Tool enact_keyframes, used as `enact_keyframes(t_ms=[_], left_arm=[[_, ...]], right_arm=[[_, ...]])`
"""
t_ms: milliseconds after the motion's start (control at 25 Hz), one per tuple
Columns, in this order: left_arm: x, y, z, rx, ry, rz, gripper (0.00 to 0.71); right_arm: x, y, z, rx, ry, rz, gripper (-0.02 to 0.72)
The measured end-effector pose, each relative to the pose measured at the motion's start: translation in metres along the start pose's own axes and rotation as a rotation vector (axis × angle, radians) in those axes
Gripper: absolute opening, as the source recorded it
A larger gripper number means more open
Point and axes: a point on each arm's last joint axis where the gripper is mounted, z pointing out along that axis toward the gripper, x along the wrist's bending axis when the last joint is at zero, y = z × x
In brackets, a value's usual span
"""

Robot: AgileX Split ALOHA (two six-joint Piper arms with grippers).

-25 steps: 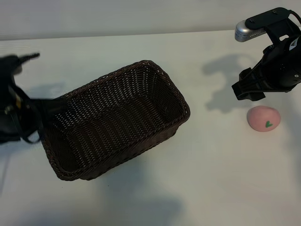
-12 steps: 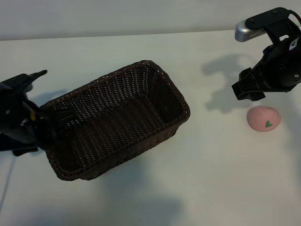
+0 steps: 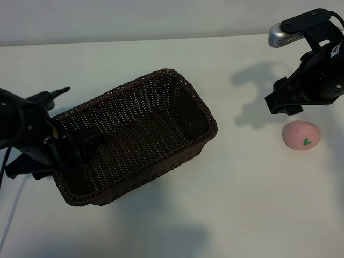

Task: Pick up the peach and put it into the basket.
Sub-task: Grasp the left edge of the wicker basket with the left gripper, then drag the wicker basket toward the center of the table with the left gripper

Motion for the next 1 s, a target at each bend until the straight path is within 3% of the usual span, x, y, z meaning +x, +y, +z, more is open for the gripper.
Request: enact_keyframes(t_ms=[160,280,480,840,1000], left_arm=[[-0.0005,-0.0004,0.0047,0.004,0.0,0.002,0.553],[-0.0006,-0.0004,0.005,0.002,-0.003,0.002,0.5],[-0.0015,0.0002,0.0052,-0.005,-0.017,-0.006,0.25],[-0.0042,0.0022,0.0045,-0.028,-0.048,-0.007,0.24],[-0.0065,0.005,-0.0046,-0.071,-0.099,-0.011,0.174]], right_arm=[[0.0,0.0,0.0,0.0,0.0,0.0,0.595],[0.0,0.0,0.0,0.0,0.0,0.0,0.595],[0.0,0.0001,0.0,-0.001,0.001,0.001,0.595],[0.0,0.0001,0.0,-0.001,0.001,0.001,0.595],[0.0,0.0001,0.0,-0.001,0.001,0.001,0.595]])
